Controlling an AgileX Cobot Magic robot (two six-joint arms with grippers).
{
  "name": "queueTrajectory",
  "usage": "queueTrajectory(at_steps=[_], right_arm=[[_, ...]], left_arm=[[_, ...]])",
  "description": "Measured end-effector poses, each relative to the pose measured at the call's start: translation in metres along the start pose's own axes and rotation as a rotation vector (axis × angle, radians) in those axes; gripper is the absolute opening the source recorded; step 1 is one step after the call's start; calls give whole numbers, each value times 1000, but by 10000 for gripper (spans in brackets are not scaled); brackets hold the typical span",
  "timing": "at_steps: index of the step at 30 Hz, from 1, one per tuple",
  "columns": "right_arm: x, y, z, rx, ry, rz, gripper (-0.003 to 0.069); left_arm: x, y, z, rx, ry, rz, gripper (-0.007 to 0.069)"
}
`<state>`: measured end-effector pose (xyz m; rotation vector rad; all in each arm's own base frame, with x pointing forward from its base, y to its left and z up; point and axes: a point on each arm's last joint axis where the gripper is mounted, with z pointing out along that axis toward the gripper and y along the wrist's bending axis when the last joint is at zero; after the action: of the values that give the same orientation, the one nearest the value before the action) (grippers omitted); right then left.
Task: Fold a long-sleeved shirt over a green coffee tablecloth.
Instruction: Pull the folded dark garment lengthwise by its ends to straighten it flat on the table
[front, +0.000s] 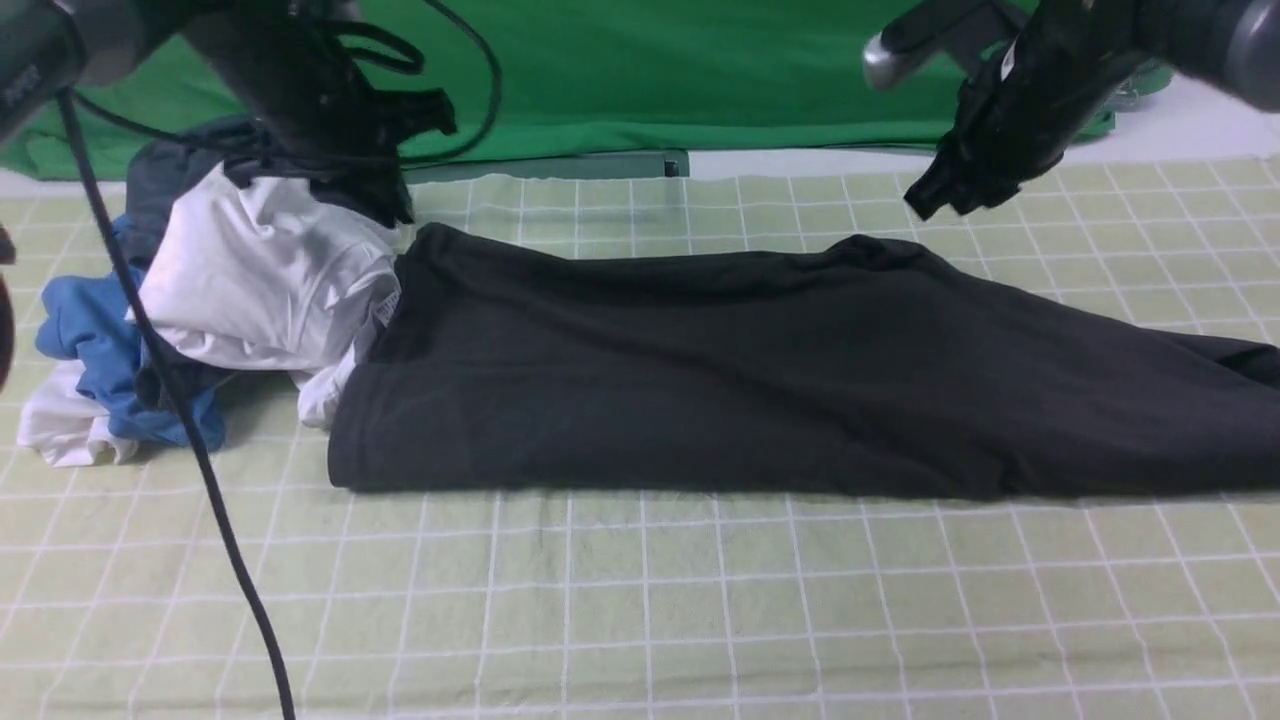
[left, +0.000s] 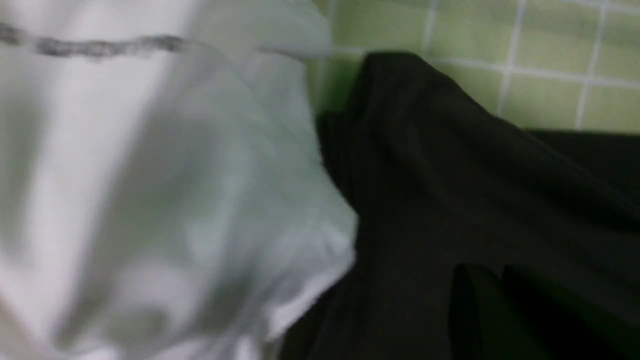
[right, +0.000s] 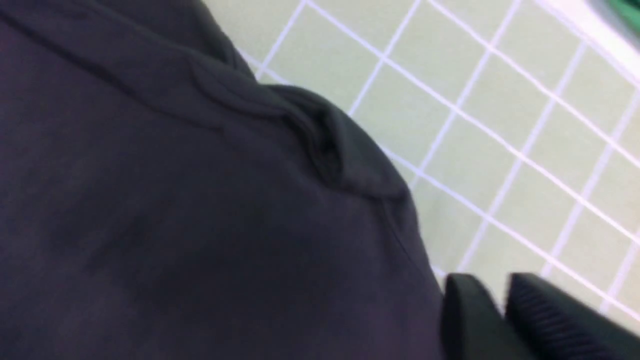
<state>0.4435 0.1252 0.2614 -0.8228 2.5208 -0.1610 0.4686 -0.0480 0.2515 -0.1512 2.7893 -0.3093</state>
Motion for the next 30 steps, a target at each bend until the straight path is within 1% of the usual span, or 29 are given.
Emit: queueTrajectory(at_steps=[1,4,6,7,8,11,15,20,21,23,25,26,27,30], right_arm=[[0,-1,-9,-2,2,4,24],[2,-1,-18,-6,10,9,8],[3,-1,-23,-10,22,11,6],[3,-1,-23,-11,23,11,6],[5,-1,-26,-15,39,11,5],[9,0,-35,-32,72,23,5],[11,1,-57,-57,72,45,5],[19,-1,-104,-56,52,58,4],[19,-1,-106,-56,51,58,4],[30,-5,-127,-46,42,72,4],[44,-9,-136,-40,55,93,4],[45,-10,-136,-39,56,96,4],[57,-13,-139,-36,79,114,3],[83,-22,-127,-42,163,160,0]], left_arm=[[6,-22,5,18,18,58,15],[15,-53,18,50,25,141,6],[25,-83,36,83,29,223,3],[26,-85,38,86,24,229,3],[32,-99,51,103,28,258,2],[42,-121,80,128,18,294,3],[45,-124,114,149,-8,277,3],[28,-119,122,173,-142,227,9],[27,-118,122,174,-149,218,9],[9,-110,109,201,-184,124,11],[-2,-101,97,225,-176,69,11],[-3,-101,94,234,-170,63,11],[-12,-94,81,256,-149,55,11],[-20,-85,55,274,-104,125,11]])
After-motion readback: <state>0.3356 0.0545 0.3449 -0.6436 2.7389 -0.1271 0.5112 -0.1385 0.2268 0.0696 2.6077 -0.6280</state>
